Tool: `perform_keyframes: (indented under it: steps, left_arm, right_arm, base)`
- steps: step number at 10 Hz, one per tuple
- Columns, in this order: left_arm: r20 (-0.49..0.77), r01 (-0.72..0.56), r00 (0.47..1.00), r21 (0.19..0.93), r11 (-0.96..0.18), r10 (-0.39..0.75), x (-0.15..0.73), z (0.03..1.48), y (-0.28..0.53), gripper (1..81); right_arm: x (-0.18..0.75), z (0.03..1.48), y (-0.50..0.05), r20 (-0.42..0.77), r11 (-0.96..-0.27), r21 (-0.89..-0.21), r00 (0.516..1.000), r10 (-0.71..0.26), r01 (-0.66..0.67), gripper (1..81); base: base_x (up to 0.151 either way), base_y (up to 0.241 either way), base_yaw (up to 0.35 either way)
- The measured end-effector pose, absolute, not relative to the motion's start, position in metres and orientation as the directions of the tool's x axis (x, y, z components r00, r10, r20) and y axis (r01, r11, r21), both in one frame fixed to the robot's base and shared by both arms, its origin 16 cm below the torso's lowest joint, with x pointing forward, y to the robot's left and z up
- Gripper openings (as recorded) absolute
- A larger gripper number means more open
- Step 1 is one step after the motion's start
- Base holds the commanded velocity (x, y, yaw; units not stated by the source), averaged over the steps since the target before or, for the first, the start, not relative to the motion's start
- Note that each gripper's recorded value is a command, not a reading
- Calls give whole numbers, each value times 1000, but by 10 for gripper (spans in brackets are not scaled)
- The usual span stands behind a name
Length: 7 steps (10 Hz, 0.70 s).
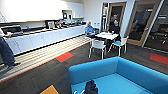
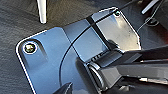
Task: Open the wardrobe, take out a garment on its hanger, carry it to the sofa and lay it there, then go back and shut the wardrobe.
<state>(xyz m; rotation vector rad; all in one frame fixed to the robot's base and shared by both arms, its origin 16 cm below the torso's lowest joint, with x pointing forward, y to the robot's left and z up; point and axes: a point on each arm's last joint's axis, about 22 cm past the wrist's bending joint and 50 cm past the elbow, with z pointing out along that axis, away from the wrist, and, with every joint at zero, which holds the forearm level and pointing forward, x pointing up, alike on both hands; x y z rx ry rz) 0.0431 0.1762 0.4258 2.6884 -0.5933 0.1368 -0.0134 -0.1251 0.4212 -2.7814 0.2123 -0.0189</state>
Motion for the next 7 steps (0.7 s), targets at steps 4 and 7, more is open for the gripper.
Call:
perform_keyframes:
  steps: [4,7]
  left_arm:
    - [175,-430,903,342,-836,-393,43,425,177,811]
    - [166,-431,902,317,-845,-398,44,422,184,811]
  right_arm:
    - [-13,421,-125,-13,-928,-345,989,-149,-144,811]
    - [-13,421,-125,-13,-927,-345,989,-150,-145,811]
  base:
    - [0,0,109]
    - [0,0,330]
